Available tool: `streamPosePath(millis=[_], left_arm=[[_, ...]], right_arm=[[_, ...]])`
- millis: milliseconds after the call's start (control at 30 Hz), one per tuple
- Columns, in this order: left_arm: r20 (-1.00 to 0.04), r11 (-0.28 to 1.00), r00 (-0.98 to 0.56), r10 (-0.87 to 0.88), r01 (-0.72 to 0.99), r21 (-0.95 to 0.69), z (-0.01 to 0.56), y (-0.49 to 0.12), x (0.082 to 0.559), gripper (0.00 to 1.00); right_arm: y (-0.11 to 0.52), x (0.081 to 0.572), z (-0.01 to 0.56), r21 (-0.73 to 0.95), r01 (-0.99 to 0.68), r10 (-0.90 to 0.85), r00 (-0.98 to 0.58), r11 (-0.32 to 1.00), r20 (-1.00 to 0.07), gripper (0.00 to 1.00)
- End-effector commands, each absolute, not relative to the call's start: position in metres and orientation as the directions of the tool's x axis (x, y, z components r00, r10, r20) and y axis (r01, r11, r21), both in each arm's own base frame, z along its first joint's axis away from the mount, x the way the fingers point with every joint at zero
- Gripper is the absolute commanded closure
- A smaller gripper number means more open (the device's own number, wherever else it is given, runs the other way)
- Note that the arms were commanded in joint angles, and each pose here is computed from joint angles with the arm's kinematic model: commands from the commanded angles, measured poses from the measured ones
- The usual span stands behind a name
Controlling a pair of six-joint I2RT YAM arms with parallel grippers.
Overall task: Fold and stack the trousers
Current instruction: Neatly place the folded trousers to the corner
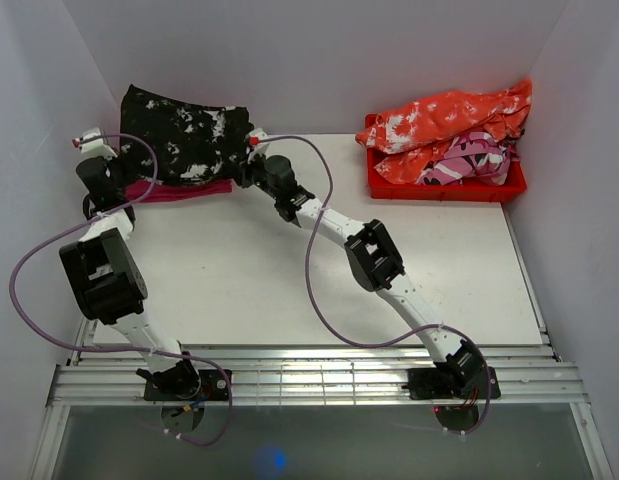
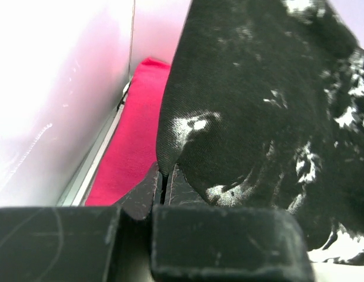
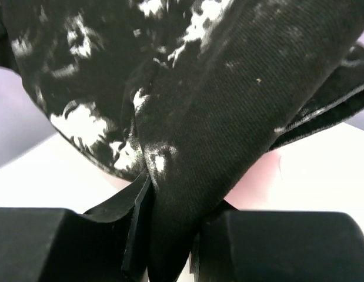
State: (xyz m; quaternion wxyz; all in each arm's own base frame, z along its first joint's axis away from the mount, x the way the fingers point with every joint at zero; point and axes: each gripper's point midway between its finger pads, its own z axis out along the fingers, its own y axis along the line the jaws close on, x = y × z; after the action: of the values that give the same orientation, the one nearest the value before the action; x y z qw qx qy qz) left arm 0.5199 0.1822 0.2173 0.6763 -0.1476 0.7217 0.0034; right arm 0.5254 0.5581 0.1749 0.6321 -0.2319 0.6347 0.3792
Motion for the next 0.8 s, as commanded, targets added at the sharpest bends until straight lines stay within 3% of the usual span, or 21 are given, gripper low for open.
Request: streamPosePath(millis=[0,267,467,567,600,633,667,700,767], left_arm=[[-0.974,0.941,0.167,-0.153,-0.275,-0.195,0.258,0.222,0.521,1.00],[-0.963,0.905,0.129,-0.235,-0.332,-0.266,0.177,0.254,0.535,1.00],[-0.952,0.872,0.120,-0.281,-0.383,-0.305,0.137,0.270,0.537,1.00],[-0.945,0.854,0.133,-0.299,-0.403,-0.327,0.130,0.278,0.541,1.00],[-0.940,0.847,0.135,-0.313,-0.407,-0.341,0.129,0.279,0.542,1.00],[-0.939,0.842,0.135,-0.317,-0.416,-0.344,0.128,0.282,0.542,1.00],[-0.936,0.834,0.129,-0.327,-0.426,-0.350,0.123,0.284,0.543,1.00],[-0.933,0.824,0.125,-0.338,-0.439,-0.357,0.122,0.287,0.545,1.00],[-0.926,0.812,0.114,-0.361,-0.450,-0.372,0.117,0.289,0.547,1.00]], right_arm=[[0.522,0.554,0.260,0.095,-0.661,0.350,0.266,0.745,-0.898,0.92],[0.518,0.565,0.203,0.080,-0.612,0.336,0.314,0.786,-0.888,0.92],[0.516,0.567,0.194,0.074,-0.611,0.336,0.326,0.788,-0.884,0.81],[0.510,0.572,0.192,0.086,-0.592,0.335,0.326,0.801,-0.884,0.43],[0.505,0.575,0.198,0.103,-0.577,0.344,0.327,0.810,-0.880,0.20],[0.503,0.576,0.202,0.108,-0.576,0.349,0.324,0.810,-0.879,0.07],[0.500,0.577,0.207,0.112,-0.574,0.352,0.326,0.811,-0.878,0.05],[0.495,0.580,0.218,0.111,-0.570,0.353,0.334,0.814,-0.874,0.10],[0.489,0.583,0.229,0.094,-0.571,0.340,0.342,0.816,-0.876,0.10]])
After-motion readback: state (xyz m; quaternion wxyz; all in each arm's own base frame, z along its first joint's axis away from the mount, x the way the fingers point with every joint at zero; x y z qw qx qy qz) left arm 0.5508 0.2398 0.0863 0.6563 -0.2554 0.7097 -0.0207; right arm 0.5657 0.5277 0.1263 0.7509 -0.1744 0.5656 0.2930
